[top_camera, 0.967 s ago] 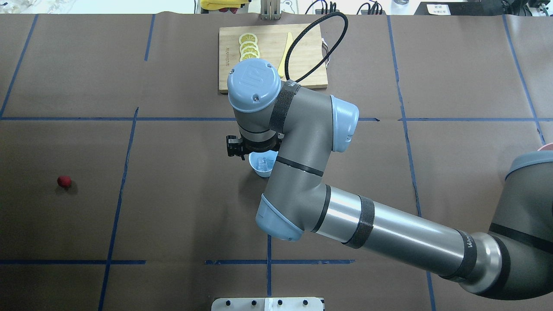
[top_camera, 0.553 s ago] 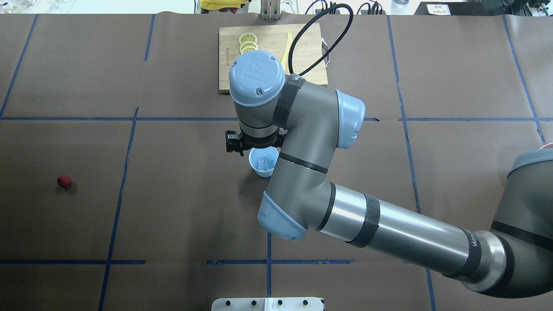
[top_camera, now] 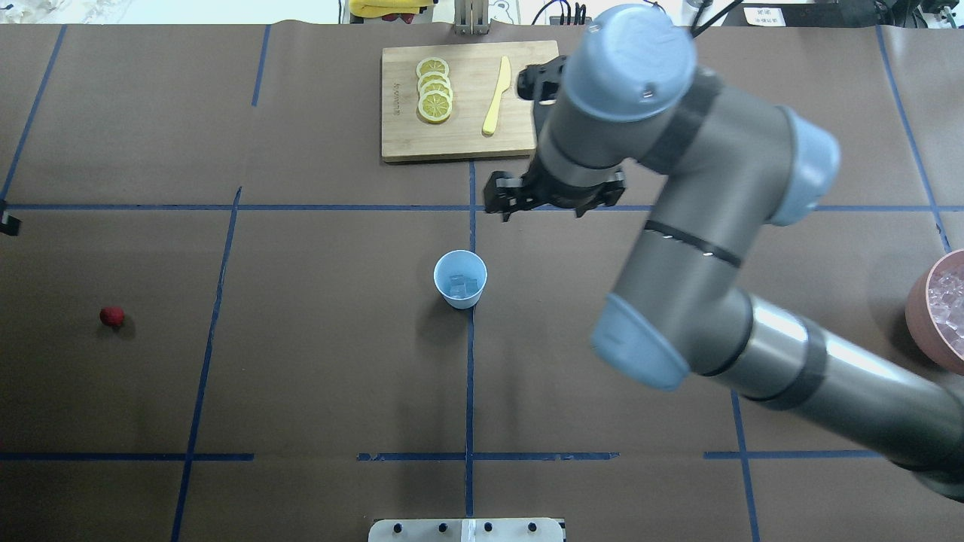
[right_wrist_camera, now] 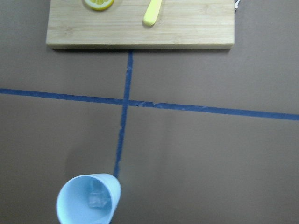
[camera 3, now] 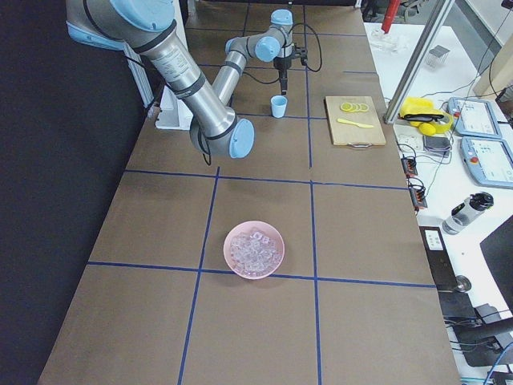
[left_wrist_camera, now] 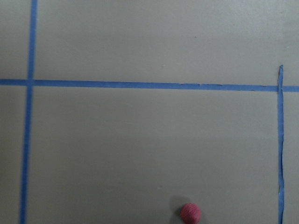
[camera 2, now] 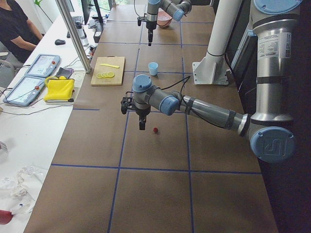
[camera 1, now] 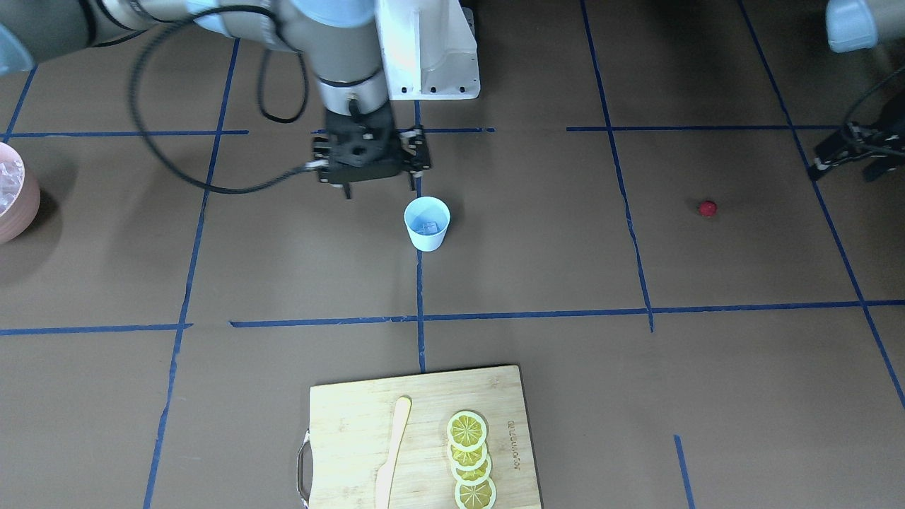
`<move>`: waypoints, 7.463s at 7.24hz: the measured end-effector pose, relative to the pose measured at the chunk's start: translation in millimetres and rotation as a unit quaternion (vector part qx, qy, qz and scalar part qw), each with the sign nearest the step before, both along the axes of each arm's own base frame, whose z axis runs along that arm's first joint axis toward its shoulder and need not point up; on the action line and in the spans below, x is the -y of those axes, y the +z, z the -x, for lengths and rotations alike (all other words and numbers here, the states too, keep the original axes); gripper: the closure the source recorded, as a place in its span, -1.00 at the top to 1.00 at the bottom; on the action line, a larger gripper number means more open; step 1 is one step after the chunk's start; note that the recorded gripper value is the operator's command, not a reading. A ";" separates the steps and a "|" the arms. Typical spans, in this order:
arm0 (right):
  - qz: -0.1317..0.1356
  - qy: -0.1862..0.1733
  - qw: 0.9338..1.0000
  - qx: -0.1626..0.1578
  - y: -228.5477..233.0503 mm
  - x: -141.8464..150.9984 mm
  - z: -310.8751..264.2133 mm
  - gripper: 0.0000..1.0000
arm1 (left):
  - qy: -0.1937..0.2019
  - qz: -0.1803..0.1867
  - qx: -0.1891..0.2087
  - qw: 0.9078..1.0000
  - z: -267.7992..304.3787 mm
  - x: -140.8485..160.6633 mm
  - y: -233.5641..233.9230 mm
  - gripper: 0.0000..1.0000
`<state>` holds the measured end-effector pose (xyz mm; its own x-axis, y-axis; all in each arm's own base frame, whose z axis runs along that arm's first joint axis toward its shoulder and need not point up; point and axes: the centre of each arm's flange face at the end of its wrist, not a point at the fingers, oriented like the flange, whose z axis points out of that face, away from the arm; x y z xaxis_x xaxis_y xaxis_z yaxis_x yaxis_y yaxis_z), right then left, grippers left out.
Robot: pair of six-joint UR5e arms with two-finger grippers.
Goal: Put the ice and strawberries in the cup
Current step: 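Withdraw the right gripper toward the ice bowl while the left gripper reaches the strawberry, then lower the left gripper onto the red strawberry and grasp it, then carry the strawberry with the left gripper over the blue cup, then open the left gripper to drop the strawberry into the cup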
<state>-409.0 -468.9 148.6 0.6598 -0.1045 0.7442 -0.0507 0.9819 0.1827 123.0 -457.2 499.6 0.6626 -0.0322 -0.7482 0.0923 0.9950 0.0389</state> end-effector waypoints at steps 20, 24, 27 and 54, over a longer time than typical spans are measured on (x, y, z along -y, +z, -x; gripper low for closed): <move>-0.022 -0.066 0.997 -0.036 194.1 53.8 -255.3 0.98 | -0.019 0.003 0.015 1.000 -155.1 -62.6 78.5 0.40; -0.016 -0.067 0.997 -0.036 200.3 49.9 -256.7 0.98 | -0.019 0.002 0.013 1.000 -155.3 -62.0 76.4 0.40; -0.015 -0.069 0.997 -0.034 201.1 48.1 -257.0 0.98 | -0.019 0.001 0.012 1.000 -156.1 -60.7 75.0 0.01; -0.020 -0.094 0.995 0.023 417.9 47.9 -482.6 0.98 | 0.010 0.074 -0.020 0.997 -443.2 5.8 -365.8 1.00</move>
